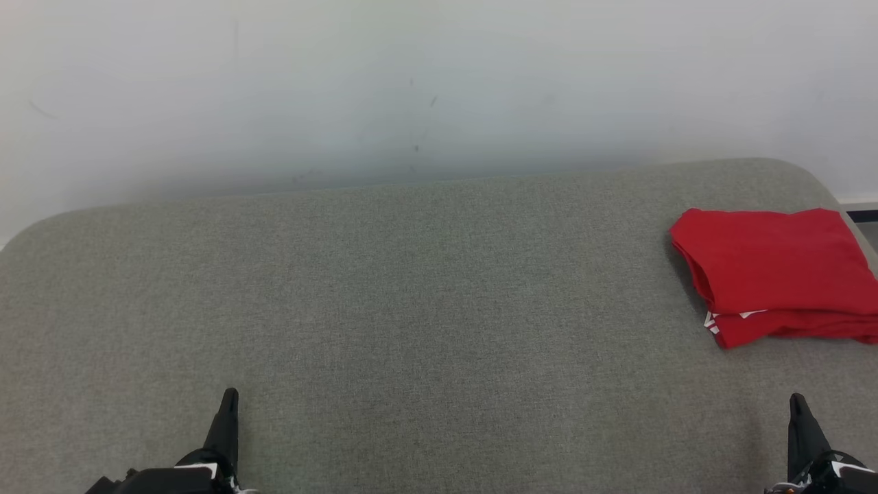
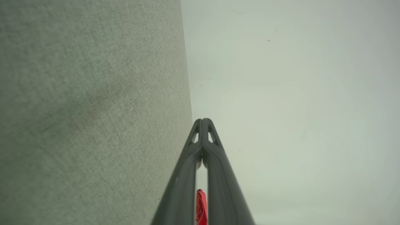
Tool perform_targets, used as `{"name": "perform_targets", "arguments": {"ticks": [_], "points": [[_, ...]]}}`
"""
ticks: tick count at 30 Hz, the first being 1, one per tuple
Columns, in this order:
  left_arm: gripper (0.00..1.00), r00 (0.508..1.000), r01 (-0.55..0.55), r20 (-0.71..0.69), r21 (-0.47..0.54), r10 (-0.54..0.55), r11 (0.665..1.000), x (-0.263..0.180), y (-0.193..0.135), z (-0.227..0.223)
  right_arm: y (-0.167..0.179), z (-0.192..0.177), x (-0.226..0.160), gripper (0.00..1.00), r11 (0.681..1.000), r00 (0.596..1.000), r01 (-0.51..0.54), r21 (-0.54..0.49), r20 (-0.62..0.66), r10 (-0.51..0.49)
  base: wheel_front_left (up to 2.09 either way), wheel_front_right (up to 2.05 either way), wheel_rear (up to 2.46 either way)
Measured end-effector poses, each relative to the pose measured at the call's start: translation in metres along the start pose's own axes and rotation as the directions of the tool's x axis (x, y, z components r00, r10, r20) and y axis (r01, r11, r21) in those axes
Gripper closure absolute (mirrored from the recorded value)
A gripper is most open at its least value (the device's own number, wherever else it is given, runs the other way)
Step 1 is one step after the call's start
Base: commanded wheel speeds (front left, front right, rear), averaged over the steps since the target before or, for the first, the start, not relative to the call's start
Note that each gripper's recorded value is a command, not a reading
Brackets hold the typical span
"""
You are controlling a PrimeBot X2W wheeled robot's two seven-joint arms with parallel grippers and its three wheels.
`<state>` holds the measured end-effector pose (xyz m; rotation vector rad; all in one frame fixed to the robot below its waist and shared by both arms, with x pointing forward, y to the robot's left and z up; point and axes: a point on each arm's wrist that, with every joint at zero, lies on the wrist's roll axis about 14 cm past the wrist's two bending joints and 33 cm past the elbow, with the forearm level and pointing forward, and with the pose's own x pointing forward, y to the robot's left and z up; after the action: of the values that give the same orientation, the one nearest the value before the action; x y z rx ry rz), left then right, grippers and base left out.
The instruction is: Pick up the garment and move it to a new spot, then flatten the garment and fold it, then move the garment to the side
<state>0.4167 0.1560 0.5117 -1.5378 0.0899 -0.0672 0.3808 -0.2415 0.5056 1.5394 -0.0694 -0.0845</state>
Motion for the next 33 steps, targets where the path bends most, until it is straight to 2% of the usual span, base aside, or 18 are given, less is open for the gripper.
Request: {"name": "perform_targets", "arguments": {"ticks": [5,33], "points": [[1.0,1.0,0.006,-0.007,-0.031,-0.007,0.999,0.0035,-0.0017,-0.0015,0.0017,0.0027,0.0017,1.0,0.999,1.0,-0.008,0.034,0.009,0.007,0.0,0.0,0.0],[1.0,1.0,0.006,-0.007,-0.033,-0.006,0.999,0.0035,-0.0015,-0.0016,0.0025,0.0025,0.0023,1.0,0.999,1.0,-0.01,0.034,0.008,0.01,0.0,0.0,0.0]]}}
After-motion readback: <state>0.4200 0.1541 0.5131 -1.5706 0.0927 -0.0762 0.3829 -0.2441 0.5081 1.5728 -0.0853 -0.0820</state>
